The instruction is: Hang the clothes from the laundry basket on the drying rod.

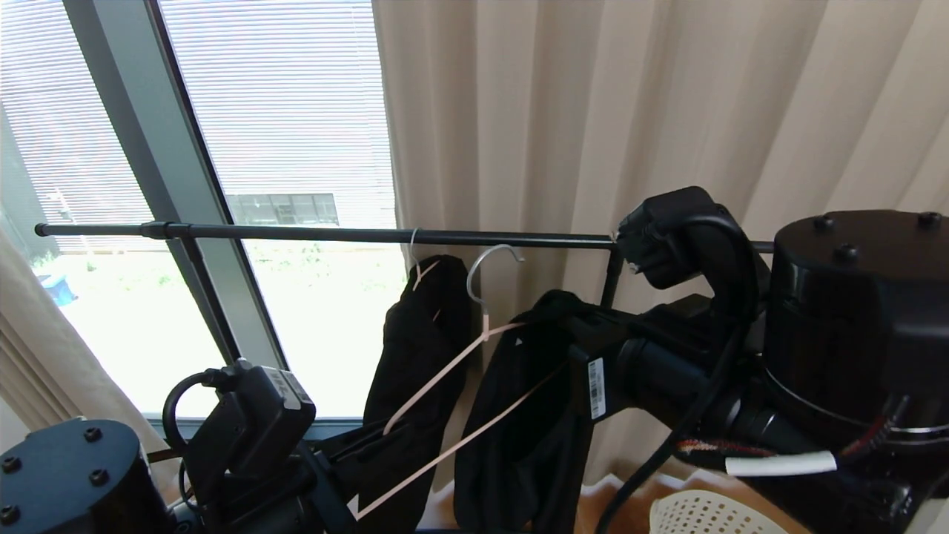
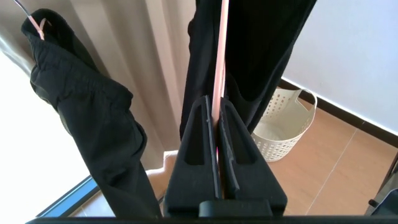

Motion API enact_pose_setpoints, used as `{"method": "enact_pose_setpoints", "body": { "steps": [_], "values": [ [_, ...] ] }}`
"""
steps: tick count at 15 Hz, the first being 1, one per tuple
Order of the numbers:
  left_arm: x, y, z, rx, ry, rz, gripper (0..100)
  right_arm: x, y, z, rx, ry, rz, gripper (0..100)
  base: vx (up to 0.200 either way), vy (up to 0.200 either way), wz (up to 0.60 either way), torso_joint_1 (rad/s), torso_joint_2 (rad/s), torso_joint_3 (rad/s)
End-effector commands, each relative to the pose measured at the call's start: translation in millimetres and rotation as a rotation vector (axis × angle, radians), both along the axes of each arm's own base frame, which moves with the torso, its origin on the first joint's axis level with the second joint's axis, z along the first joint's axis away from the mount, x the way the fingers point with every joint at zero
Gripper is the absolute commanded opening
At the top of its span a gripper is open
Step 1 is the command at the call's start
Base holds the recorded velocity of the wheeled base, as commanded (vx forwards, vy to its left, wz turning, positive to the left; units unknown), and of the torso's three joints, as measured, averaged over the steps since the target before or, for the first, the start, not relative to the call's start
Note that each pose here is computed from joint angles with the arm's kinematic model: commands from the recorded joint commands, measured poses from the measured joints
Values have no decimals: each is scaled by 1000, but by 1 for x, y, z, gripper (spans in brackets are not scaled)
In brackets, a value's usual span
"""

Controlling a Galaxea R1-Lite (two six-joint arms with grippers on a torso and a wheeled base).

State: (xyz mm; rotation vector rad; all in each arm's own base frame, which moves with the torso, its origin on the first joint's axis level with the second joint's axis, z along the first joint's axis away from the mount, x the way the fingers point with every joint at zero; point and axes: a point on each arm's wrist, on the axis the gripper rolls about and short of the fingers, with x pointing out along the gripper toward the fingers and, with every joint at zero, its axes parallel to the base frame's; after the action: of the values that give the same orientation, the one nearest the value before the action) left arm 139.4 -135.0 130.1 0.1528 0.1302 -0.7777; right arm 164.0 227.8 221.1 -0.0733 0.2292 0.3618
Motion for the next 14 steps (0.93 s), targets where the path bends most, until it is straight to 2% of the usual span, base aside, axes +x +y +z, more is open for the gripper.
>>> {"method": "enact_pose_setpoints", "body": {
  "steps": [1, 7, 10, 14],
  "values": [
    [-10, 10, 10, -30, -49, -3, 0, 23, -12, 1, 2, 1, -84, 0, 0, 0, 0, 0, 0, 0],
    [-9, 13, 22, -68, -97, 19, 0, 29, -13, -7, -19, 20, -102, 0, 0, 0, 0, 0, 0, 0],
    [-6, 16, 23, -43, -129, 39, 0, 26, -20, -6, -24, 17, -123, 0, 0, 0, 0, 0, 0, 0],
    [-1, 20, 24, -38, -134, 72, 0, 42, -28, -10, -39, 25, -181, 0, 0, 0, 0, 0, 0, 0]
  ]
}}
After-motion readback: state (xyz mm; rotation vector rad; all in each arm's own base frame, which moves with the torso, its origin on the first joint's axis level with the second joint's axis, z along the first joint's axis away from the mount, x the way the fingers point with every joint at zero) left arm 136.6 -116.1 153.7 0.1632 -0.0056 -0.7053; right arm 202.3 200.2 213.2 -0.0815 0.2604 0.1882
